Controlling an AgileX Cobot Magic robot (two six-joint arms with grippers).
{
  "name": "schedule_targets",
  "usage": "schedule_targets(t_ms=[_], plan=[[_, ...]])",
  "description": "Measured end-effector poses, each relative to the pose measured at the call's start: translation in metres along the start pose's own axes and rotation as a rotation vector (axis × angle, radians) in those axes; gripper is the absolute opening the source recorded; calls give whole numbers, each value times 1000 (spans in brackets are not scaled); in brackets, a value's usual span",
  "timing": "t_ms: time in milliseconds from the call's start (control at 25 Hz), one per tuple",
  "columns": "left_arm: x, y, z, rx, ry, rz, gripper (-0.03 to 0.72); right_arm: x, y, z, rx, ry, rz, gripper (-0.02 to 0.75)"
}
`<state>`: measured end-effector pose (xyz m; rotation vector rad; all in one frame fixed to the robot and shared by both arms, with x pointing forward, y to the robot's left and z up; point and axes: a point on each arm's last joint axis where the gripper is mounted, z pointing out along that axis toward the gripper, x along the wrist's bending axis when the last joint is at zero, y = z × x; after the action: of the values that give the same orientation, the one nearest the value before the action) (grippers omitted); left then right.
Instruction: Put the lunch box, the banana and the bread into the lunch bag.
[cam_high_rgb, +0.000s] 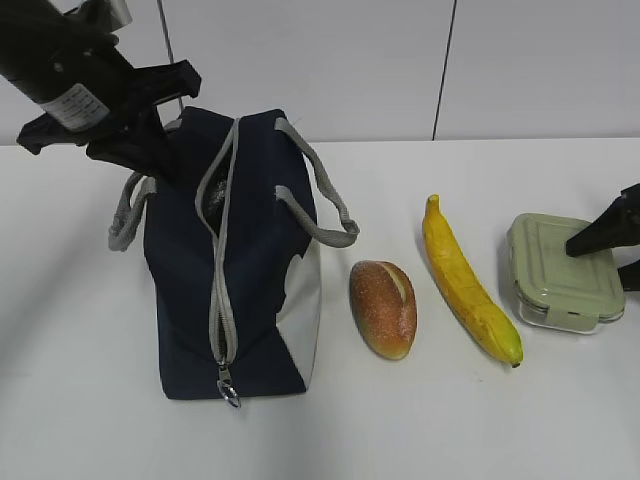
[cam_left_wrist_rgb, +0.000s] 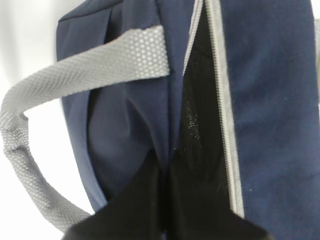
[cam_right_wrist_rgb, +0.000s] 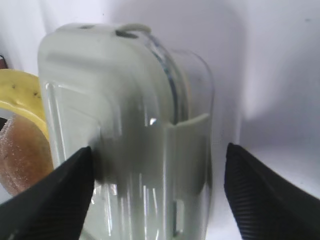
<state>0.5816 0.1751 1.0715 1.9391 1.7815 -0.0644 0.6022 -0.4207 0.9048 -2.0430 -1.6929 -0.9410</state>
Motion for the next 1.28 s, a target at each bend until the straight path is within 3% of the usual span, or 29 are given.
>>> schedule_targets(t_ms=[200, 1280], plan=[[0, 0, 0, 0, 0, 0, -1, 3, 1, 1, -15, 40, -13, 592], [0, 0, 0, -1, 1, 1, -1, -2, -3, 8, 35, 69, -24, 572]])
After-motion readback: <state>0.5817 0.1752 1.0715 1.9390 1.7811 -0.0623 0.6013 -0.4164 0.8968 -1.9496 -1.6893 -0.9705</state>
